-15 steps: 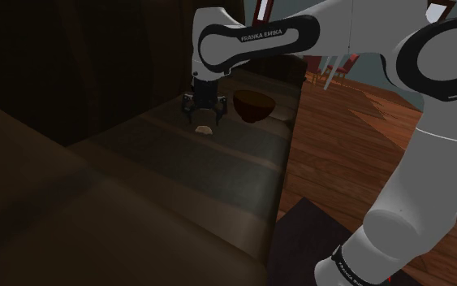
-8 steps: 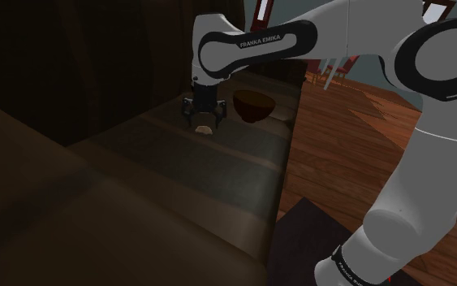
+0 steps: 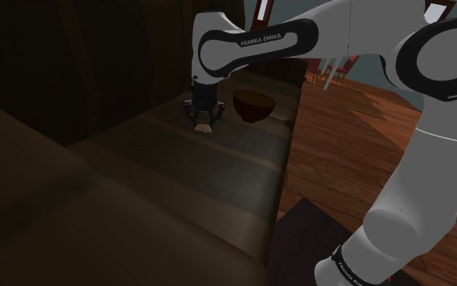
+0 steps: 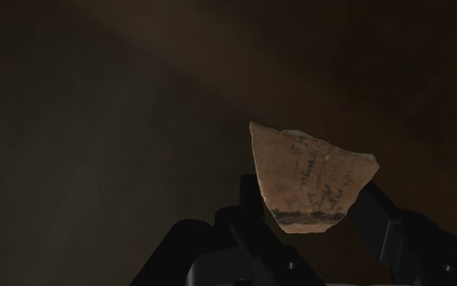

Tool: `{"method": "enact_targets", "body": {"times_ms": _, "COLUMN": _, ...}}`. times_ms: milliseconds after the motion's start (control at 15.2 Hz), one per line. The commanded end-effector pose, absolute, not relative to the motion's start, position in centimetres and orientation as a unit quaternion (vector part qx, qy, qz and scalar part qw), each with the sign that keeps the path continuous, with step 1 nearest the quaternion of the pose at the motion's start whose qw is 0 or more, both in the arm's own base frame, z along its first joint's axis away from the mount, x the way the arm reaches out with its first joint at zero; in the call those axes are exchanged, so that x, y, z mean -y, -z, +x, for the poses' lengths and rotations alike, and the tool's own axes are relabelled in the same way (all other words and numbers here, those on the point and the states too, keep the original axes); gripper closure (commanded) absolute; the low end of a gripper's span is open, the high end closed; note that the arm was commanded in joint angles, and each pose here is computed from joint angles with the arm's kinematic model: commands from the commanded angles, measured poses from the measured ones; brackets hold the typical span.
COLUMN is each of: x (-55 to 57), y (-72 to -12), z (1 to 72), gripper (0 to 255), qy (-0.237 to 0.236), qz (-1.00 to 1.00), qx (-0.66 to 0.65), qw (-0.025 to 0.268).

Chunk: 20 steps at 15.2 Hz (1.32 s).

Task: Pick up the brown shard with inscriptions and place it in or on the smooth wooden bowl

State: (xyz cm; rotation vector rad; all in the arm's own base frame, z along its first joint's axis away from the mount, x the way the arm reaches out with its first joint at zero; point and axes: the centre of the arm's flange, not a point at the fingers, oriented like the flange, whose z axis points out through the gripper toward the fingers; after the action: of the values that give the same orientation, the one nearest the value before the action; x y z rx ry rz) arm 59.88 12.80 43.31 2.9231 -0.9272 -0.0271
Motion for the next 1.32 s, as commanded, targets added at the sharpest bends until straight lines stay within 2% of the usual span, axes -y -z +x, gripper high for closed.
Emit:
{"method": "enact_targets", "body": {"times_ms": 0, "x": -12.7, "y": -43.1, "z": 59.8, "gripper": 255, "qy": 0.012, "qz": 0.952, "qx": 0.302, "qw": 0.039}}
{"method": "enact_targets", "body": {"times_ms": 198, "x": -12.6, "y": -42.9, "z": 59.9, "gripper": 255, "qy": 0.012, "qz": 0.952, "qx": 0.303, "qw": 0.039}}
{"method": "enact_targets", "body": {"times_ms": 1254, "x": -12.6, "y": -51.3, "z": 59.9, "gripper": 255, "qy": 0.012, "qz": 0.952, "qx": 0.303, "qw": 0.039}}
